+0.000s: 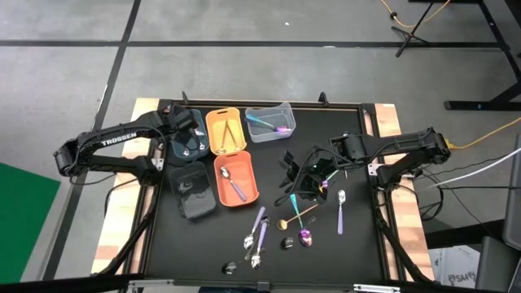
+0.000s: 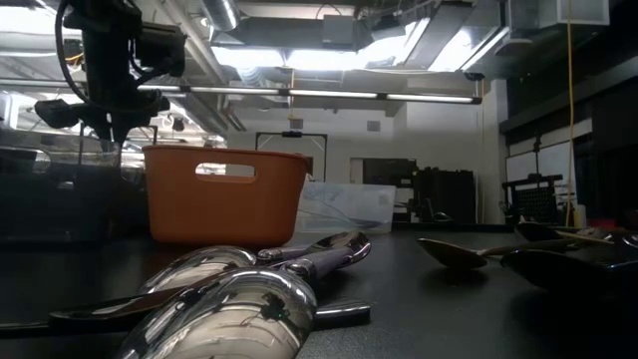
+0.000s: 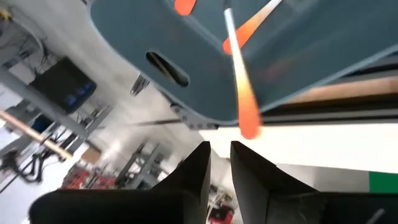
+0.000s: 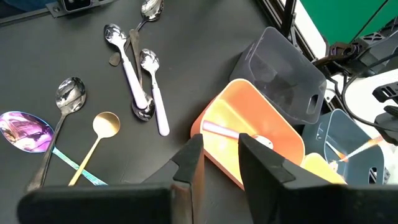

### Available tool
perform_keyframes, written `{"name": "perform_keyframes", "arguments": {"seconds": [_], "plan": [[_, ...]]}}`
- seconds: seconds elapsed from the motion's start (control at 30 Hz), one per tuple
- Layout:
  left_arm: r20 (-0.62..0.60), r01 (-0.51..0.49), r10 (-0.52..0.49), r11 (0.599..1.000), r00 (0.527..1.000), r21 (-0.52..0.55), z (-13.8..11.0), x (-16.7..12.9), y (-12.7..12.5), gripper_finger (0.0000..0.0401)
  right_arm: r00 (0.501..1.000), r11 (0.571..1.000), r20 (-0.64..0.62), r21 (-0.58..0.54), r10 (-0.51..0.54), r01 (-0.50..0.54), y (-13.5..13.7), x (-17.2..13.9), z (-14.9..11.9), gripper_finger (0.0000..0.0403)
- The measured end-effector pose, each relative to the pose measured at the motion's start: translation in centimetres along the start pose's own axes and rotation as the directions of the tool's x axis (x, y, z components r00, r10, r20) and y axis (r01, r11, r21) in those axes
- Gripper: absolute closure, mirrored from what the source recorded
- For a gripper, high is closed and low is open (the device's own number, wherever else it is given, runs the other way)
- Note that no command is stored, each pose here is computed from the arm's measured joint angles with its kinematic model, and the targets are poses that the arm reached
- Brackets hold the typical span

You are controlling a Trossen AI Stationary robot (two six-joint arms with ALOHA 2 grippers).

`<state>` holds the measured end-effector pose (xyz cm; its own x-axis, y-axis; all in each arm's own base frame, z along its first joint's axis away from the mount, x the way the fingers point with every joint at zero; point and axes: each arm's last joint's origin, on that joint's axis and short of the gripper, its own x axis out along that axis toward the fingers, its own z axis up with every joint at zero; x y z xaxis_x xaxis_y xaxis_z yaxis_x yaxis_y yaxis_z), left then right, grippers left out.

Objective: Sort silverware by color (type)
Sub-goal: Put the orange spoon into the blue bin, then put the gold spoon into the yellow bin

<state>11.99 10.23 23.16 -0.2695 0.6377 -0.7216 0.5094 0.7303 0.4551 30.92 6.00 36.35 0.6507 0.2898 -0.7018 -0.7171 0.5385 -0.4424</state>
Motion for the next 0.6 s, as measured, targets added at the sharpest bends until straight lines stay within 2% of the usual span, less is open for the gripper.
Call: {"name": "perform_keyframes", "arguments": {"seconds": [0.1, 0.3, 0.47, 0.6], "plan": [[-0.056, -0.03, 0.029, 0.999, 0.998, -0.013, -0.16, -0.01, 0.09, 0.0344, 1.0, 1.0, 0.0, 0.0, 0.0, 0.0, 0.0, 0.0, 0.0, 0.0315], [-0.101, -0.066, 0.054, 0.99, 0.993, -0.127, -0.29, -0.03, 0.17, 0.0344, 1.0, 1.0, 0.0, 0.0, 0.0, 0.0, 0.0, 0.0, 0.0, 0.0315], [0.026, 0.004, 0.002, 0.971, 1.0, -0.239, 0.13, -0.01, 0.11, 0.0344, 1.0, 1.0, -0.002, 0.004, 0.001, -0.001, 0.02, 0.0, -0.02, 0.0315], [0.127, 0.044, 0.009, 0.914, 0.992, -0.403, 0.6, -0.05, 0.52, 0.0344, 0.999, 0.997, -0.047, 0.073, 0.001, 0.003, 0.17, 0.0, -0.27, 0.0315]]}}
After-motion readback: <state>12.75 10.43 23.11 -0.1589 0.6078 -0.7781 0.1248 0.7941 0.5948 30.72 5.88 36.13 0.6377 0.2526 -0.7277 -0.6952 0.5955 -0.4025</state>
